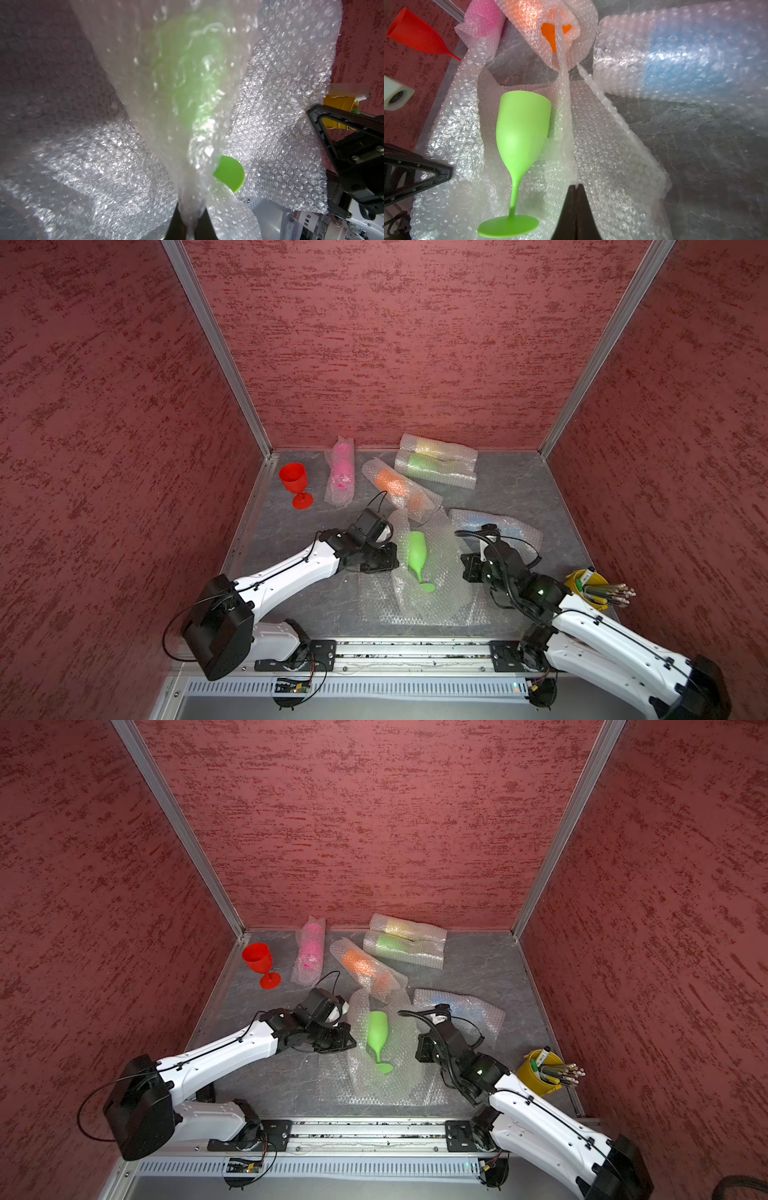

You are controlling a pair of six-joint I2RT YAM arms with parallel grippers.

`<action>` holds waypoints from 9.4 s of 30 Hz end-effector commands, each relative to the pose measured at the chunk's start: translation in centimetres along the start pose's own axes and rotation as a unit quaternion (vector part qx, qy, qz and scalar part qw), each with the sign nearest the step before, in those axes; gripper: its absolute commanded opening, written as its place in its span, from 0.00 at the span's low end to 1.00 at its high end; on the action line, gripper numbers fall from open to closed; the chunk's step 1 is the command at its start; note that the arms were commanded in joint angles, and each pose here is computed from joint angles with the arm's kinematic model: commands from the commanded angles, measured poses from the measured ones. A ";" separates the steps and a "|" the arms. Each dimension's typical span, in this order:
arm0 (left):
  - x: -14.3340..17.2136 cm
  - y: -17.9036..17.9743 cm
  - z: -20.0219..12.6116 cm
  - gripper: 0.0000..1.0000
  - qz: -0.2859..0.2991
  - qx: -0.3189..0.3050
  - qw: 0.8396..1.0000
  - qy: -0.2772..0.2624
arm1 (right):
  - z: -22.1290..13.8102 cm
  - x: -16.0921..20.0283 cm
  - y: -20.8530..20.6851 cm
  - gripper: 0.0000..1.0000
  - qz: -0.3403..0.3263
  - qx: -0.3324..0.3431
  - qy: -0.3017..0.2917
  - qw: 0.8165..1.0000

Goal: Unpack wine glasses from bubble wrap
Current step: Unwrap the bubble wrap, then pick up the wine glass from the bubble wrap, then place the wine glass at the center of the board.

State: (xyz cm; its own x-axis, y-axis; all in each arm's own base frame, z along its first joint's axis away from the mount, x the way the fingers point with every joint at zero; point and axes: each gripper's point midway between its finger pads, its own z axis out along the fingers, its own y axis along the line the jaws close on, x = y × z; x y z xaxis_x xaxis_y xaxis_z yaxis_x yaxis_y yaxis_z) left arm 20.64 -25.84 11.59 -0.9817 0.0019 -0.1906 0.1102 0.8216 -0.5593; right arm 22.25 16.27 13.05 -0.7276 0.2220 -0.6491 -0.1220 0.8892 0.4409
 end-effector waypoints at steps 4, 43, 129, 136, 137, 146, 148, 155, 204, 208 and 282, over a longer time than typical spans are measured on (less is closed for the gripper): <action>0.1 2.4 1.3 0.09 0.008 -0.034 0.999 -0.007 | 0.2 0.1 -2.3 0.00 0.034 0.045 -0.023 0.998; 2.1 1.5 1.6 0.78 0.046 -0.043 0.996 0.061 | 5.7 0.6 -3.8 0.08 0.054 0.090 -0.005 0.994; -10.3 -0.6 3.2 0.81 -0.017 -0.145 0.983 0.109 | -1.0 -6.9 -1.0 0.81 0.077 0.008 -0.093 0.993; -11.6 -2.9 -6.4 0.80 0.030 -0.120 0.991 -0.054 | -1.8 -7.6 0.6 0.81 0.077 -0.030 -0.097 0.992; -11.8 -3.0 -7.9 0.80 0.038 -0.118 0.989 -0.083 | -1.9 -7.8 0.9 0.81 0.076 -0.036 -0.097 0.992; -12.9 0.1 -16.5 0.74 0.085 -0.078 0.951 -0.287 | -2.1 -8.5 2.1 0.81 0.062 -0.062 -0.107 0.990; -12.6 0.3 -18.1 0.73 0.117 -0.075 0.932 -0.334 | -2.0 -8.4 2.1 0.81 0.060 -0.063 -0.106 0.991; -12.0 2.8 -21.4 0.65 0.154 -0.097 0.877 -0.444 | -1.9 -8.3 2.1 0.81 0.054 -0.067 -0.112 0.990; -19.5 32.6 -25.5 0.70 -0.100 -0.427 0.734 -0.518 | 1.2 -8.1 2.2 0.82 0.038 -0.068 -0.103 0.992; -20.0 32.6 -25.8 0.71 -0.096 -0.420 0.730 -0.529 | 1.4 -7.7 2.1 0.81 0.038 -0.065 -0.097 0.992; -19.2 20.0 -36.9 1.00 -0.105 -0.432 0.656 -0.610 | 0.6 -9.4 2.2 0.82 0.017 -0.035 -0.104 0.994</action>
State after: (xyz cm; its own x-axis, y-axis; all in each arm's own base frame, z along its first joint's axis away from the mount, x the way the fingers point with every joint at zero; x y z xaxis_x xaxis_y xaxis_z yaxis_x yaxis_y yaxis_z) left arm 36.94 12.90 31.40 -0.0840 -0.2222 -0.9714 -0.6897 0.7166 -0.1043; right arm 28.75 17.02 17.65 -0.6236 0.3197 -0.7134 -0.1559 0.8434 0.5142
